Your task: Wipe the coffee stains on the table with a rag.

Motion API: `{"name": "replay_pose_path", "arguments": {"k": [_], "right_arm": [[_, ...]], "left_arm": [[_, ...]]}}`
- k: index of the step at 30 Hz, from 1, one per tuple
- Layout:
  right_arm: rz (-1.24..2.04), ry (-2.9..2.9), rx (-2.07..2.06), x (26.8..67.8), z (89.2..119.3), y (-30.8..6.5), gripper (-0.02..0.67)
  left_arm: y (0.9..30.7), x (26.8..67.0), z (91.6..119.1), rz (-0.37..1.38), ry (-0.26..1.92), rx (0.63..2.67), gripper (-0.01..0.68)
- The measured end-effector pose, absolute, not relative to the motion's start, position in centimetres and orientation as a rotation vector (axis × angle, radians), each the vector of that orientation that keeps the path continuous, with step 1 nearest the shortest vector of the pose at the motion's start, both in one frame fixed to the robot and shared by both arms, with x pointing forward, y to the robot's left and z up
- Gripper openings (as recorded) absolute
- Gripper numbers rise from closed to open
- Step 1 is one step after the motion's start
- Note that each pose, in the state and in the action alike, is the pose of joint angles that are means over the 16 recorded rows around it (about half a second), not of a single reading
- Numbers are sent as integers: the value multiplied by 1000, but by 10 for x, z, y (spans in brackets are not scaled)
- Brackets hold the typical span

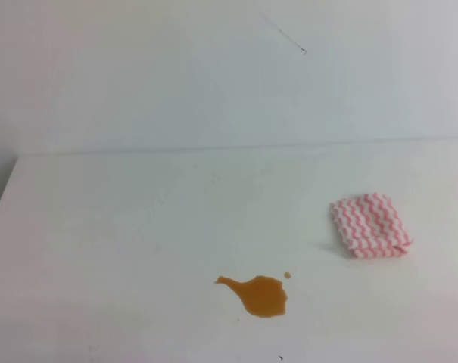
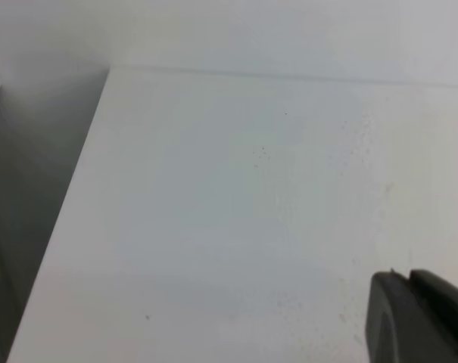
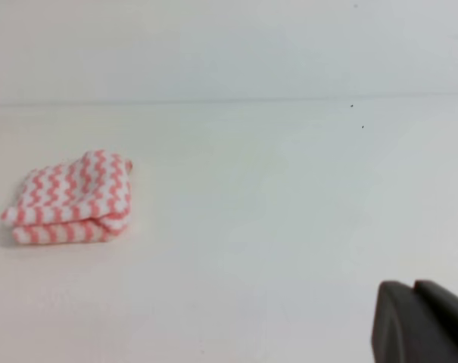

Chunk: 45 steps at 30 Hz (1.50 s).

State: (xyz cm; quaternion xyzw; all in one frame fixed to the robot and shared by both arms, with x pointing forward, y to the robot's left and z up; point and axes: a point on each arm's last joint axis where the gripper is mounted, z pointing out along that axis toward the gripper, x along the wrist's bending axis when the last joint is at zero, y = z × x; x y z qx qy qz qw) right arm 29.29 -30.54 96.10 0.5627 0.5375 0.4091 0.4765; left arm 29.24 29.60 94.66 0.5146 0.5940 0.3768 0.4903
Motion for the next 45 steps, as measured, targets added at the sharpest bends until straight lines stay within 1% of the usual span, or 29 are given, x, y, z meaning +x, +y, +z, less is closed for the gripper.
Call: {"name": "replay_pose_path", "arguments": {"k": [45], "right_arm": [[1009,1304,1361,293,962,-305,-4]], "left_arm": [[296,292,947,915,1443,1250,0]]}}
